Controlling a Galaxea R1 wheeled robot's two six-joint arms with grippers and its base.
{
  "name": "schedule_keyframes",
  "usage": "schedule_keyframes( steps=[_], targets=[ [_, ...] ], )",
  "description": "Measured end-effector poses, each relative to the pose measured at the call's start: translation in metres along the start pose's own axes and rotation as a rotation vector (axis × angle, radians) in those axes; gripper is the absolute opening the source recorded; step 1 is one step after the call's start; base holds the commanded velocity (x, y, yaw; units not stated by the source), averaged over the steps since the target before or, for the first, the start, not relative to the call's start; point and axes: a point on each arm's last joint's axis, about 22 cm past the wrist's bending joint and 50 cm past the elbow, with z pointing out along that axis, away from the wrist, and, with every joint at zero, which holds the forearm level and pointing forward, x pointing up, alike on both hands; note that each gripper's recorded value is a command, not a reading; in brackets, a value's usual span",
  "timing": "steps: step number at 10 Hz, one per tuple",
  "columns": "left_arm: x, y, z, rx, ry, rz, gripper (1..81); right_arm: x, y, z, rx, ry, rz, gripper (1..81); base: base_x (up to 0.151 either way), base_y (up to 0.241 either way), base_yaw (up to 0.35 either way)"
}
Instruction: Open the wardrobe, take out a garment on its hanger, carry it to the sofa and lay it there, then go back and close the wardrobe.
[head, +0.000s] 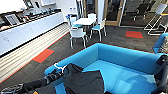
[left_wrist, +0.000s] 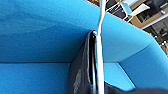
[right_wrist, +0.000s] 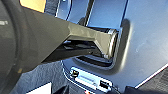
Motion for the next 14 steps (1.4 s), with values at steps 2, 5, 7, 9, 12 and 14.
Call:
schedule_keyframes(
  steps=[2, 5, 7, 9, 12, 14],
  targets=[
    [-0.018, 0.006, 0.003, -0.031, -0.028, -0.002, 81.1, 0.0, 0.003, 0.0, -0.005, -0.001, -0.002, 81.1, 0.0, 0.0, 0.0],
    [-0.06, -0.001, 0.006, -0.036, -0.09, 0.04, 81.1, 0.001, 0.003, -0.001, -0.007, 0.002, -0.003, 81.1, 0.0, 0.0, 0.0],
    [-0.116, -0.003, 0.003, -0.063, -0.178, 0.091, 81.1, 0.001, 0.007, -0.001, -0.016, 0.003, -0.002, 81.1, 0.0, 0.0, 0.0],
    [-0.208, -0.041, -0.022, -0.069, -0.312, 0.134, 81.1, 0.002, 0.008, -0.001, -0.019, 0.005, 0.0, 81.1, 0.0, 0.0, 0.0],
    [-0.315, -0.12, -0.091, -0.04, -0.468, 0.235, 81.1, 0.015, 0.01, -0.001, -0.026, 0.036, -0.016, 81.1, 0.0, 0.0, 0.0],
    [-0.387, -0.162, -0.138, -0.026, -0.579, 0.269, 81.1, 0.014, 0.01, 0.0, -0.031, 0.035, -0.016, 81.1, 0.0, 0.0, 0.0]
  ],
)
